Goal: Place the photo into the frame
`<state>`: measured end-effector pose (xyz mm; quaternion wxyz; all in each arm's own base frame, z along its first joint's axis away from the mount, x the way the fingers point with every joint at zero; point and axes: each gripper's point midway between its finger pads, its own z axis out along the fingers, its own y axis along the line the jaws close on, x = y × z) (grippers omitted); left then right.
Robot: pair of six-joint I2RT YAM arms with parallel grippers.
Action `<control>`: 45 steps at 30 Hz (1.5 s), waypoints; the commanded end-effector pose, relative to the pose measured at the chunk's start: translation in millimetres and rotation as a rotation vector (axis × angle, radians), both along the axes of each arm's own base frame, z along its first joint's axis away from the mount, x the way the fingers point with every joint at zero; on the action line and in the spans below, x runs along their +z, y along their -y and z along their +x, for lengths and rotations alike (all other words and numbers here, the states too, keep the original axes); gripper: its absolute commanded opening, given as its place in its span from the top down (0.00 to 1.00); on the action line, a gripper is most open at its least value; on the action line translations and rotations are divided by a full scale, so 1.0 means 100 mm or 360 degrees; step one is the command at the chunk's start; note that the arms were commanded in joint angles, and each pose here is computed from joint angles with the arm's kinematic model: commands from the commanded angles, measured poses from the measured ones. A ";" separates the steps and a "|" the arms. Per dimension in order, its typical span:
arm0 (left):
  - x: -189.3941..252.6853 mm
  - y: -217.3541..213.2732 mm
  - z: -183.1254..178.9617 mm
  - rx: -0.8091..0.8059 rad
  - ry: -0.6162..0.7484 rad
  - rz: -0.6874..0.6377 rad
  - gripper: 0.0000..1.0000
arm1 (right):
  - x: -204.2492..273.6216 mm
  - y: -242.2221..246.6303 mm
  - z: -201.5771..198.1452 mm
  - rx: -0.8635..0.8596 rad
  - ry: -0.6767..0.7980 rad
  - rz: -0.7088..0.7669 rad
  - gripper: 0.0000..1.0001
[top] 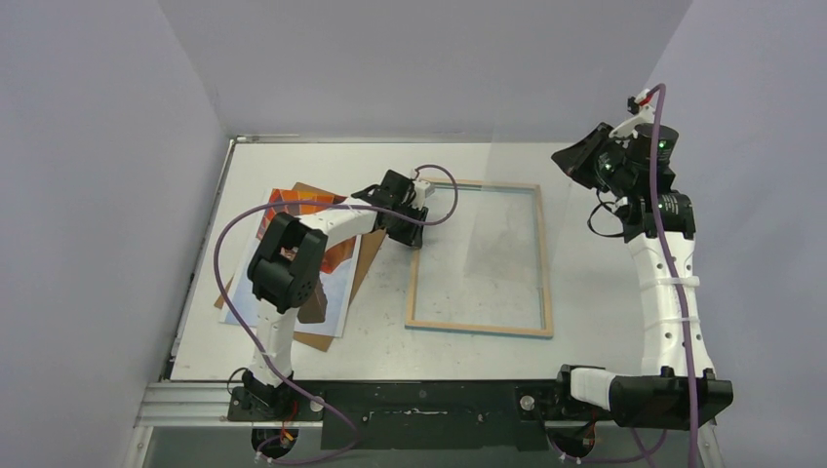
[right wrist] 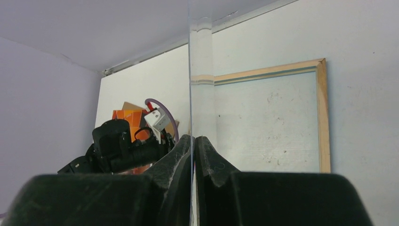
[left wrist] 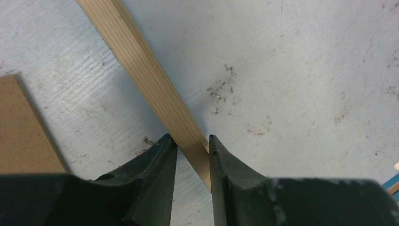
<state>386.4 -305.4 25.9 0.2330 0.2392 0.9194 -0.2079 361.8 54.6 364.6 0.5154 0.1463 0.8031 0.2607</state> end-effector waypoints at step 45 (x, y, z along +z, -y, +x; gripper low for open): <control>0.02 -0.93 0.35 0.0732 -0.0222 -0.0150 0.86 | 0.13 -0.72 0.13 0.0246 0.0105 0.0082 0.95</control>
